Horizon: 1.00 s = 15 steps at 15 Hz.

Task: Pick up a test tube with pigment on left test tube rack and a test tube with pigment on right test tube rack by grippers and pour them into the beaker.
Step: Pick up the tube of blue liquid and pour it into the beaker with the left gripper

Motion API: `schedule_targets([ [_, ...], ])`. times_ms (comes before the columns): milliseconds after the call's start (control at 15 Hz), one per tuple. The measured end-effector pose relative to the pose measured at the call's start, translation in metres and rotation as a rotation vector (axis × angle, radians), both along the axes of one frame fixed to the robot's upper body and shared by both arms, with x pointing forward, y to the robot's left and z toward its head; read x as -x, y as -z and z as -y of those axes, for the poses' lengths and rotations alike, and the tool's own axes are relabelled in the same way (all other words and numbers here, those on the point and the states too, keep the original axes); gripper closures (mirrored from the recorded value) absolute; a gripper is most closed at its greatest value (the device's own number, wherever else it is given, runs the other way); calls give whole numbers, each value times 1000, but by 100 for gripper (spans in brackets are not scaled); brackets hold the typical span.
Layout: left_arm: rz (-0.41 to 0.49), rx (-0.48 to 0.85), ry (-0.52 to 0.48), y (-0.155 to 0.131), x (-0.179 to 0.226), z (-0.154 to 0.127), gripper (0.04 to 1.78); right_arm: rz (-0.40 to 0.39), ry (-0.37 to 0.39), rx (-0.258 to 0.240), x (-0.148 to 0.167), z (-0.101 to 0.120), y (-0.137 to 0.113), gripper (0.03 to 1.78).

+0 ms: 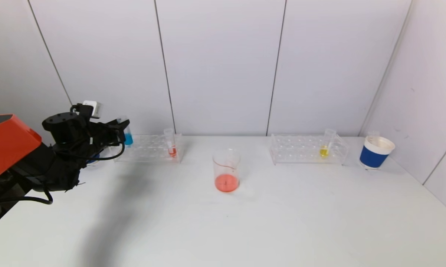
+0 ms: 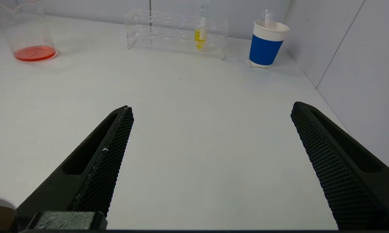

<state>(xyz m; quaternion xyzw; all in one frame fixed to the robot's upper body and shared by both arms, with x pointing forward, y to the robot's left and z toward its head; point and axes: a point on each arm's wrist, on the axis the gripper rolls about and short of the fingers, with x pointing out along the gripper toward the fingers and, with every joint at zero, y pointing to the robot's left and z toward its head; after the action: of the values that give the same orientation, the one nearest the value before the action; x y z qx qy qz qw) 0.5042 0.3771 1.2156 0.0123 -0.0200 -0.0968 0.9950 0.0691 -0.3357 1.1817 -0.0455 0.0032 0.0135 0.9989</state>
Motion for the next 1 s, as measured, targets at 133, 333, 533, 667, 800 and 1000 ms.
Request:
schedule_targets([
  [133,12,-2,0,-6,1,0,140,0,0,0,0,0,0,4],
  [333,17,-2,1,-15,3,1,140,0,0,0,0,0,0,4],
  [533,33,-4,1,-26,4,1,140,0,0,0,0,0,0,4],
  [667,37,-4,1,-32,6,1,140,0,0,0,0,0,0,4],
  [800,41,-5,1,-38,8,1,140,0,0,0,0,0,0,4],
  [1000,43,-5,1,-48,12,1,140,0,0,0,0,0,0,4],
])
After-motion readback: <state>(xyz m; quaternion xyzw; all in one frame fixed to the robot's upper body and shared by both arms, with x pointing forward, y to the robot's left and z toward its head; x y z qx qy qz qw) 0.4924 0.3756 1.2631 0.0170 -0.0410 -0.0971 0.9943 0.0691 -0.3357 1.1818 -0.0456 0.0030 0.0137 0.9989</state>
